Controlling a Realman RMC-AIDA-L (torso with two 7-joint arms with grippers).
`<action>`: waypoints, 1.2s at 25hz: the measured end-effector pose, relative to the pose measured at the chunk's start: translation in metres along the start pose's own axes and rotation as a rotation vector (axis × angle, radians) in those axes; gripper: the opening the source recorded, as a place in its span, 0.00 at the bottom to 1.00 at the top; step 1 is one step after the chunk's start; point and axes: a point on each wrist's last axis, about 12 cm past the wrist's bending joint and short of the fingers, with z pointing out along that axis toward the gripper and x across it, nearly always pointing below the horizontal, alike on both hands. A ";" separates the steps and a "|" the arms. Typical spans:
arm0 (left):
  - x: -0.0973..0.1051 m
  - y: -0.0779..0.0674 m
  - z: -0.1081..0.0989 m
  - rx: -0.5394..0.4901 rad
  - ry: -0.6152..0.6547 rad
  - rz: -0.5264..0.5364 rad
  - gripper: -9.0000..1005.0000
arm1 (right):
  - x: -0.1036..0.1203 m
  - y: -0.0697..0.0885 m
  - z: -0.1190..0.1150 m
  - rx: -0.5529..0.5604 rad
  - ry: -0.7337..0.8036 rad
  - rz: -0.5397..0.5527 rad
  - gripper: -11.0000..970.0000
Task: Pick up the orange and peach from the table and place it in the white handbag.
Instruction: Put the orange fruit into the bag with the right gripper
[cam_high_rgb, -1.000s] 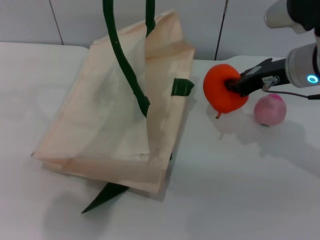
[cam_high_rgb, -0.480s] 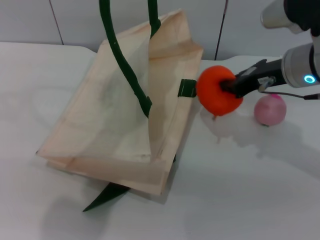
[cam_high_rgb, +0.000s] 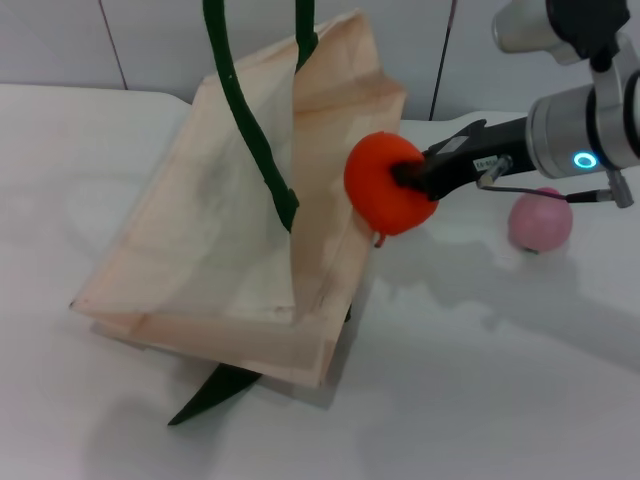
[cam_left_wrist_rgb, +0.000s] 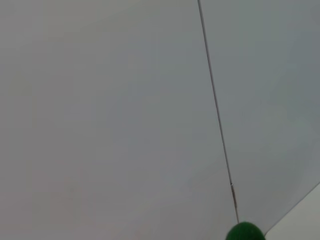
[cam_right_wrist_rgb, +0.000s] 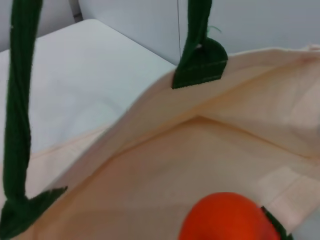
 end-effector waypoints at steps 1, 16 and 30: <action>-0.001 -0.001 0.000 0.002 0.002 -0.003 0.13 | 0.001 0.000 0.001 0.000 0.006 0.002 0.07; -0.007 -0.007 -0.004 -0.012 0.081 -0.008 0.13 | 0.012 -0.007 0.013 0.002 0.058 0.027 0.07; -0.020 -0.012 -0.011 -0.038 0.071 0.030 0.13 | 0.019 -0.013 0.026 0.012 0.089 0.028 0.07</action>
